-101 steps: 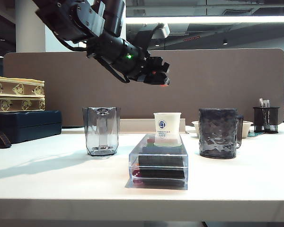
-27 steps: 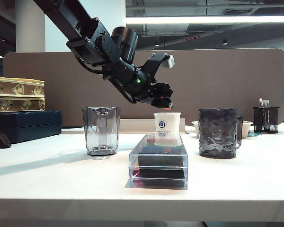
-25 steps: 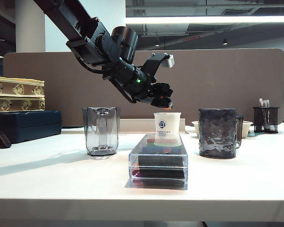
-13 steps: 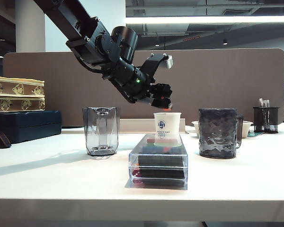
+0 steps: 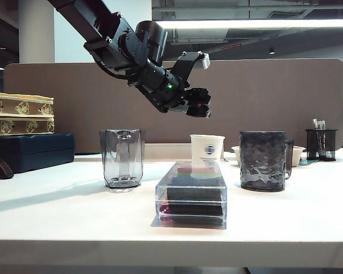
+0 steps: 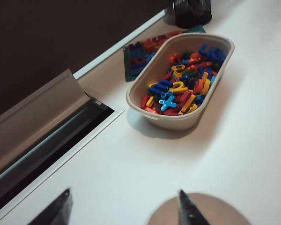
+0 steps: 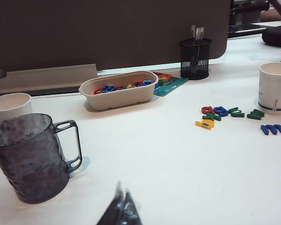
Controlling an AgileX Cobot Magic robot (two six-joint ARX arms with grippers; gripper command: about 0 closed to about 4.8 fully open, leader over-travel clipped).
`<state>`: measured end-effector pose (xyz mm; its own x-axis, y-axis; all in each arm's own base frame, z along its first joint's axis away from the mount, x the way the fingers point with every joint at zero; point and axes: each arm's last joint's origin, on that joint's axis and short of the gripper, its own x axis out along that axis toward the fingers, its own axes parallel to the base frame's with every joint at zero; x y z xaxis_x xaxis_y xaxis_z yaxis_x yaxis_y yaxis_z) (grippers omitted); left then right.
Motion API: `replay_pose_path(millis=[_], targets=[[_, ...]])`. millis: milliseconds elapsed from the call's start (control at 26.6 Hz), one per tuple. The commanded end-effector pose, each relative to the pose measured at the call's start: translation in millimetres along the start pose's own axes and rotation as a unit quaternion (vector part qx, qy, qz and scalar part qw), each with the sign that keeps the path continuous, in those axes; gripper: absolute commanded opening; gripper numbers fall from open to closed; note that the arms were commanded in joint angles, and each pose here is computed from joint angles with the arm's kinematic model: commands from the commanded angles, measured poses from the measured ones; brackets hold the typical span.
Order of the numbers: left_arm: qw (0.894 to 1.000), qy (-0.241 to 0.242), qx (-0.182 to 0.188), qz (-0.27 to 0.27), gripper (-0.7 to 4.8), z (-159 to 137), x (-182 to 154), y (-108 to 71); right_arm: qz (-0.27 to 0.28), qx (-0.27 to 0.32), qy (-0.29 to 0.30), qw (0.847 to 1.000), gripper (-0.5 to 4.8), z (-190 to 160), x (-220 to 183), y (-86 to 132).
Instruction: Pick up the letter "c" and put it in the paper cup.
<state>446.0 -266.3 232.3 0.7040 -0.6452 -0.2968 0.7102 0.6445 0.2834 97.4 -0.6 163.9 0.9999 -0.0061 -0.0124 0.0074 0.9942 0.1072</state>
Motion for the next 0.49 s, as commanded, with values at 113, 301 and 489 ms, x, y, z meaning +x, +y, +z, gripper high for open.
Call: replay_pose_path(millis=[113, 301, 489], targets=[[1.000, -0.002, -0.003, 0.000, 2.83, 5, -3, 0.4, 0.001, 0.001, -0.003, 1.000, -0.01, -1, 0, 0], [1.000, -0.006, -0.002, 0.001, 2.77, 21, -16, 3.4, 0.001, 0.001, -0.003, 1.000, -0.01, -1, 0, 0], [1.000, 0.016, -0.007, -0.006, 2.70, 44, -42, 6.4, 0.001, 0.001, -0.003, 1.000, -0.01, -1, 0, 0]])
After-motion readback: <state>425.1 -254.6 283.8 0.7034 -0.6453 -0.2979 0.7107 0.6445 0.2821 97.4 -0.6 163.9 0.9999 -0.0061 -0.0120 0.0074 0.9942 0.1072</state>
